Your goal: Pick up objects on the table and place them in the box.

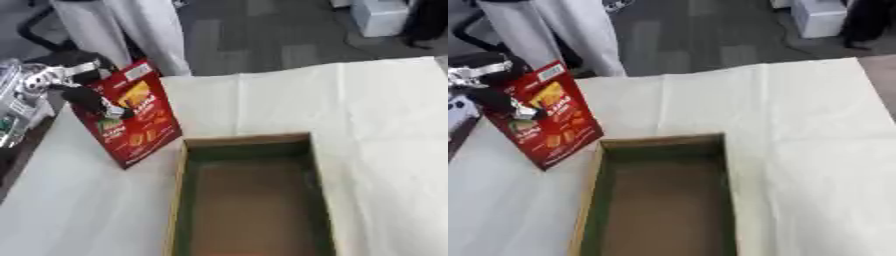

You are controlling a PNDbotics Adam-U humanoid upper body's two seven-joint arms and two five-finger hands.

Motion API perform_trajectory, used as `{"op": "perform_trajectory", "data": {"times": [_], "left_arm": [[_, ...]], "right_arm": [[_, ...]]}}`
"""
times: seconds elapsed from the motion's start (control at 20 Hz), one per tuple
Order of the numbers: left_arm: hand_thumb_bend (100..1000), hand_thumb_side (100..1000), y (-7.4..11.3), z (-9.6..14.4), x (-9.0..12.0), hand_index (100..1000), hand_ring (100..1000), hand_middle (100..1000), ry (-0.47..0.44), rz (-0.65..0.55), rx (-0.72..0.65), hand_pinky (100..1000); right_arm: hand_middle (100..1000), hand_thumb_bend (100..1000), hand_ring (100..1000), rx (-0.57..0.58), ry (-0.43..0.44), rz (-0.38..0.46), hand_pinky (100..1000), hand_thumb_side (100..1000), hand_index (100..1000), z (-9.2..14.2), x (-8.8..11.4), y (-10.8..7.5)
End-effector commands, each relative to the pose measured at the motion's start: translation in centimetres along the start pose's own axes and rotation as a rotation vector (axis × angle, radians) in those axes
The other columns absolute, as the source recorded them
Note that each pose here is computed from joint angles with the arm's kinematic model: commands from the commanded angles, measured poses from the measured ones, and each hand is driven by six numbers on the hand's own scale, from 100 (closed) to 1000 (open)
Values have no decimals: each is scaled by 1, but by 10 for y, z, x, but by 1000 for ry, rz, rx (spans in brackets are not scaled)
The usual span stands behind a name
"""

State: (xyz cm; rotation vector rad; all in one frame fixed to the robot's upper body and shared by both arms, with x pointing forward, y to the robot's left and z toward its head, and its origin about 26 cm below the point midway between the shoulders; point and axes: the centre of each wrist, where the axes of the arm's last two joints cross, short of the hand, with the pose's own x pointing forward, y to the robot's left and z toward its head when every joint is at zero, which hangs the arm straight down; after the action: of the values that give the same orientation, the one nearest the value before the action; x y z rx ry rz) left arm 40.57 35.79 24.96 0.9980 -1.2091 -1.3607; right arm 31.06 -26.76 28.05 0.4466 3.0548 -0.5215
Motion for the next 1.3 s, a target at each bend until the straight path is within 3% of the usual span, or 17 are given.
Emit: {"op": "perform_trajectory", "data": {"times": [0.05,0.1,0.15,0.2,0.25,0.3,0.35,0.7,1.0,1.3], "left_arm": [[318,346,7,4,0,772,595,763,14,-25,34,507],[301,339,6,3,0,757,584,747,13,-24,33,481],[242,285,5,3,0,730,559,711,13,-21,32,436],[143,170,4,2,0,696,531,669,14,-18,32,384],[100,130,2,2,-1,660,502,625,20,-13,32,326],[100,128,2,2,-1,668,509,635,23,-11,33,339],[100,159,1,1,-1,600,459,564,28,-7,38,245],[100,149,8,3,-3,598,456,536,40,-11,84,230],[100,100,59,28,-3,544,397,476,-15,16,300,164],[142,100,98,51,-1,541,373,473,-62,32,385,155]], "right_arm": [[794,100,725,13,-26,15,528,682,781,-7,2,-7],[794,100,725,13,-25,15,528,681,781,-7,2,-7],[794,100,725,13,-25,14,528,681,781,-7,2,-7],[794,100,725,13,-24,14,528,681,781,-7,2,-7],[794,100,725,13,-23,14,528,681,781,-7,2,-7],[794,100,725,13,-23,14,528,681,781,-7,2,-7],[794,100,725,13,-22,14,527,681,781,-7,2,-7],[794,100,725,14,-19,16,528,681,781,-6,2,-7],[794,100,724,17,-9,22,526,680,782,-5,2,-8],[794,100,724,23,1,24,525,679,783,-4,2,-8]]}}
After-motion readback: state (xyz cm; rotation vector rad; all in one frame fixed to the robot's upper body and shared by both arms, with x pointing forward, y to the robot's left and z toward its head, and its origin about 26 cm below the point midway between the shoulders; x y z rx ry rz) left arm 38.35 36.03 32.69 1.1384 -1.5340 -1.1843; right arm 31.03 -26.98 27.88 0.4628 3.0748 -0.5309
